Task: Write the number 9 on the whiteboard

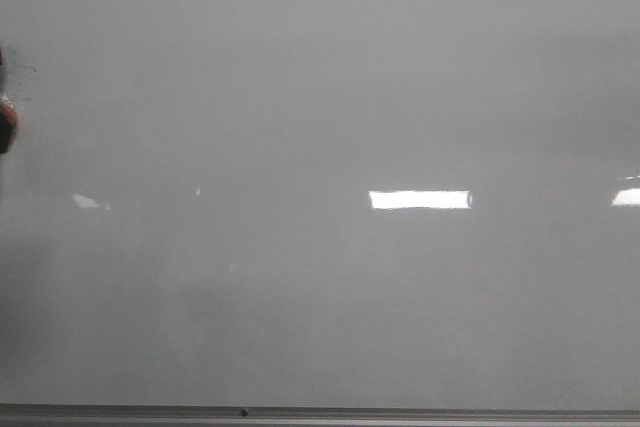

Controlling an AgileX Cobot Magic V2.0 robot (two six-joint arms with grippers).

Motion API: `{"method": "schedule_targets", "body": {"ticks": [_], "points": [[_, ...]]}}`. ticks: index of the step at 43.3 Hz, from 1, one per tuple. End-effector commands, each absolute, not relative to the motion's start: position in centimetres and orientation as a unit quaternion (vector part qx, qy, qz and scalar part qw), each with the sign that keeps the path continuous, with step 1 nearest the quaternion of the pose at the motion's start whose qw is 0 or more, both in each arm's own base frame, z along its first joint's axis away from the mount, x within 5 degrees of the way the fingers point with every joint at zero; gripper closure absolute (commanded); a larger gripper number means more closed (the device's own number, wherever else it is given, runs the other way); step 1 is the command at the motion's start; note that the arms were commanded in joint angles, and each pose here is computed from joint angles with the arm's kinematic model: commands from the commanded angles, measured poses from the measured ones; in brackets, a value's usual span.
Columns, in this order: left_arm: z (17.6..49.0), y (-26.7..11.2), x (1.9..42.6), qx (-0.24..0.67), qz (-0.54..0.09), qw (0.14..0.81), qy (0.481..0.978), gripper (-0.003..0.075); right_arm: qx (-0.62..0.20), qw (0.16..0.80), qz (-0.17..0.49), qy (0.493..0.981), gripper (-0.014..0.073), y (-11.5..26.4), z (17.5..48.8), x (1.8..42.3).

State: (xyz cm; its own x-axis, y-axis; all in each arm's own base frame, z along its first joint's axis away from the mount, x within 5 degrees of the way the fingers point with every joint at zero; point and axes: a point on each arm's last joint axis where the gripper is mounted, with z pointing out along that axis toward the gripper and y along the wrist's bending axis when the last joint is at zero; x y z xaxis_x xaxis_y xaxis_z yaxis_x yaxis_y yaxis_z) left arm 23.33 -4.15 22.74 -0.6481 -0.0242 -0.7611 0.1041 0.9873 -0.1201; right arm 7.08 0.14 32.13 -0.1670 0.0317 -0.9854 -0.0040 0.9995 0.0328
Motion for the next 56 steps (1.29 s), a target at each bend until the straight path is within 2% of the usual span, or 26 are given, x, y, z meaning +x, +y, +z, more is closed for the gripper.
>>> {"method": "schedule_targets", "body": {"ticks": [1,9,15,25,38,44,52,56], "points": [[23.3,-4.3,25.8,0.007,-0.068,0.487,0.871,0.0111,0.006,0.681,0.007,0.732,0.0097,0.1,33.9,7.2],[21.3,-4.2,27.8,-0.002,-0.050,0.509,0.859,0.0116,0.006,0.681,0.007,0.732,0.0097,0.1,33.9,7.2],[20.5,-4.1,28.6,-0.005,-0.042,0.519,0.853,0.0188,0.006,0.681,0.007,0.732,0.0097,0.1,33.9,7.2],[19.6,-4.1,28.9,-0.005,-0.038,0.515,0.856,0.0458,0.006,0.681,0.007,0.732,0.0097,0.1,33.9,7.2],[19.5,-4.1,28.9,-0.005,-0.038,0.512,0.858,0.0739,0.006,0.681,0.007,0.732,0.0097,0.1,33.9,7.2],[19.9,-4.3,28.2,-0.001,-0.048,0.483,0.874,0.0739,0.006,0.681,0.007,0.732,0.0097,0.1,33.9,7.2],[22.9,-5.2,26.5,0.028,-0.088,0.369,0.925,0.0739,0.014,0.643,0.032,0.765,0.0097,0.3,33.6,7.3],[25.0,-6.0,25.6,0.073,-0.101,0.319,0.939,0.0739,0.014,0.608,0.044,0.793,0.0097,0.5,33.5,8.0]]}}
